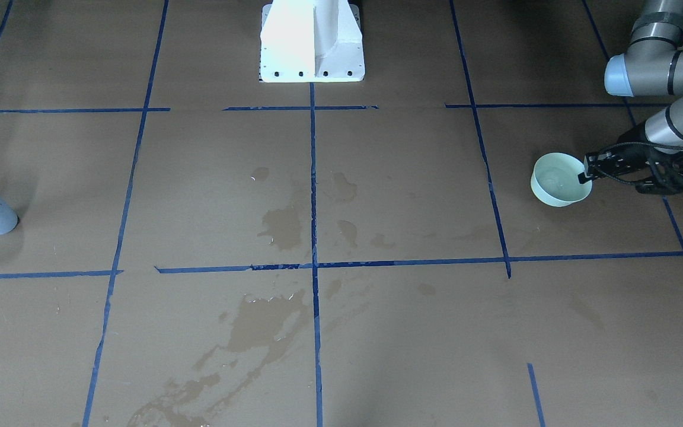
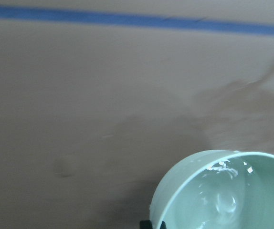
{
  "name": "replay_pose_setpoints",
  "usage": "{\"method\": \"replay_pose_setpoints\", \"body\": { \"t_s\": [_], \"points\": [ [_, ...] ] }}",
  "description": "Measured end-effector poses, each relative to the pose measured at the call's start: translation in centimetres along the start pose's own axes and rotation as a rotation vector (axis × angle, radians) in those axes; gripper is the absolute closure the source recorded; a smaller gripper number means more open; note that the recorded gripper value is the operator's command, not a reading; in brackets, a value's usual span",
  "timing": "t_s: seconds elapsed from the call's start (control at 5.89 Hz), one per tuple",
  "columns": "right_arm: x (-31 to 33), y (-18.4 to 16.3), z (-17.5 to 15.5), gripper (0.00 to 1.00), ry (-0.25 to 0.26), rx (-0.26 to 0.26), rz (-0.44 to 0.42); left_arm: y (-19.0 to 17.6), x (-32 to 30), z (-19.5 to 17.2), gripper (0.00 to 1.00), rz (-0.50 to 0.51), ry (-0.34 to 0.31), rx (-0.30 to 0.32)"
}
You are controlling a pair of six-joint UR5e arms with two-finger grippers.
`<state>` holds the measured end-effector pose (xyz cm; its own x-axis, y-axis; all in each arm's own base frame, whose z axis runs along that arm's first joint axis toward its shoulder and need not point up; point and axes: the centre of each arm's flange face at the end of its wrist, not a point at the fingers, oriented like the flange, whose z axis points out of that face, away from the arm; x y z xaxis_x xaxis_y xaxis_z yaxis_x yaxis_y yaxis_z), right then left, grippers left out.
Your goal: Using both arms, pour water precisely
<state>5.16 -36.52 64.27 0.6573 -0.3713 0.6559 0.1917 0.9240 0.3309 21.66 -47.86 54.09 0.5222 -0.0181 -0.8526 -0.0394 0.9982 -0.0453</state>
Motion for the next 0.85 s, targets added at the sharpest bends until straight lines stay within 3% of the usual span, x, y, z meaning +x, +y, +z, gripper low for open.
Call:
{"method": "replay_pose_setpoints", "body": {
  "t_s": [0.17,0.51,0.85],
  "points": [
    [0.0,0.0,0.0,0.00,0.000,0.000,0.000,0.1,5.0,0.1,1.00,0.019,0.039,-0.005],
    [-0.1,0.0,-0.1,0.00,-0.001,0.002,-0.002,1.2,17.4,3.8,1.00,0.035,0.100,-0.056],
    [-0.3,0.0,-0.3,0.00,-0.002,0.006,-0.005,1.4,28.6,8.3,1.00,0.064,0.074,-0.030]
  ]
}}
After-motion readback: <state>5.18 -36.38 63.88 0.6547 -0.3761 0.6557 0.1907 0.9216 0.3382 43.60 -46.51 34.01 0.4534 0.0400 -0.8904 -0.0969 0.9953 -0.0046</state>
